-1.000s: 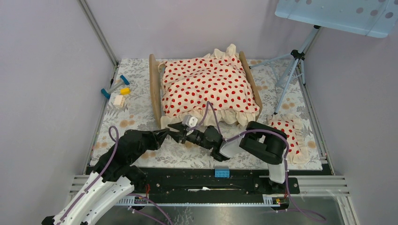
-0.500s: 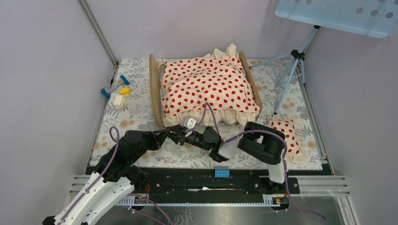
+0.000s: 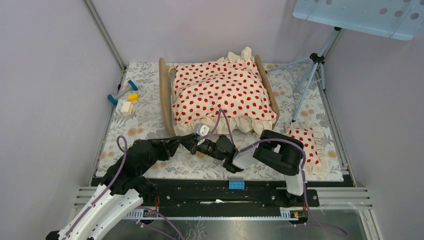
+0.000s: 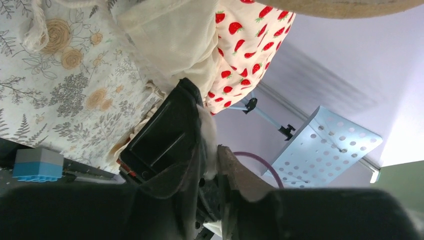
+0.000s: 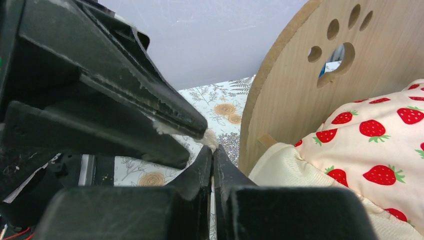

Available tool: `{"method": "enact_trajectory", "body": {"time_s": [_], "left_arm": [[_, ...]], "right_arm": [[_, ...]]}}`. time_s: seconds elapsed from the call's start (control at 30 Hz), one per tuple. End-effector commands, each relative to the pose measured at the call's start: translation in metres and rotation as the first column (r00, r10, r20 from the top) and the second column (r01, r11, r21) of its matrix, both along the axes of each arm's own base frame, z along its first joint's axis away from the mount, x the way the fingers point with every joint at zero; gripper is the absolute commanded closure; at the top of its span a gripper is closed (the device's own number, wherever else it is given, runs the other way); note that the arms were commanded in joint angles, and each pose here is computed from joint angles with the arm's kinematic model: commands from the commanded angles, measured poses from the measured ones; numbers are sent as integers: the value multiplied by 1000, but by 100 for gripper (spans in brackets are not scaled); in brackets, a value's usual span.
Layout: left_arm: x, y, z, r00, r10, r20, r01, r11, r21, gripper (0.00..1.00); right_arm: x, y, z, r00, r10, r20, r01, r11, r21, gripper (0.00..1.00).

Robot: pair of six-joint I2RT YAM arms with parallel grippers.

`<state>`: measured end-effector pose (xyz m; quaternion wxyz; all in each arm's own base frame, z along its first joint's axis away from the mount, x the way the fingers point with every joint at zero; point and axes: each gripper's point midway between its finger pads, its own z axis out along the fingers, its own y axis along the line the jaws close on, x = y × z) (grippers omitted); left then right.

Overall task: Set up the pet bed
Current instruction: Tie the ropes to the bed frame.

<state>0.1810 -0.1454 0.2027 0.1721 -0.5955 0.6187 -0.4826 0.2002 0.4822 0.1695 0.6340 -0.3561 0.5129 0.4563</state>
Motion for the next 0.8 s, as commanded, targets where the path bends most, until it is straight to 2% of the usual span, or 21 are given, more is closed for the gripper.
{"method": "enact_trajectory", "body": {"time_s": [0.0,0.07,0.13,0.2,0.27,0.37,0.53,0.7,0.77], "left_arm": [[7,3,14,997,77,-9,-78,988,-130,63],[9,7,16,996,90,24,-87,990,-109,41],[9,15,16,993,107,57,-103,993,-62,25],[9,24,14,989,114,90,-116,993,19,16],[5,33,9,989,105,101,-116,986,116,15],[-1,49,-2,991,91,95,-115,953,281,18],[-6,77,-12,993,83,82,-114,848,518,37],[-1,78,-28,998,41,48,-62,780,623,60],[1,72,-40,1000,13,18,-22,762,647,66]], "right_arm": [[3,-5,53,999,-35,21,31,983,183,100],[6,-4,44,998,-45,-32,49,990,136,100],[6,-2,34,997,-46,-69,51,996,70,100],[5,-5,25,995,-51,-91,53,998,19,100],[3,-9,18,993,-54,-104,52,998,-21,100],[11,-19,8,983,-119,-138,108,990,-86,100],[31,-36,-3,944,-264,-198,233,958,-164,100],[34,-46,-3,923,-290,-252,251,952,-175,100],[30,-48,-3,923,-282,-263,241,954,-177,100]]}}
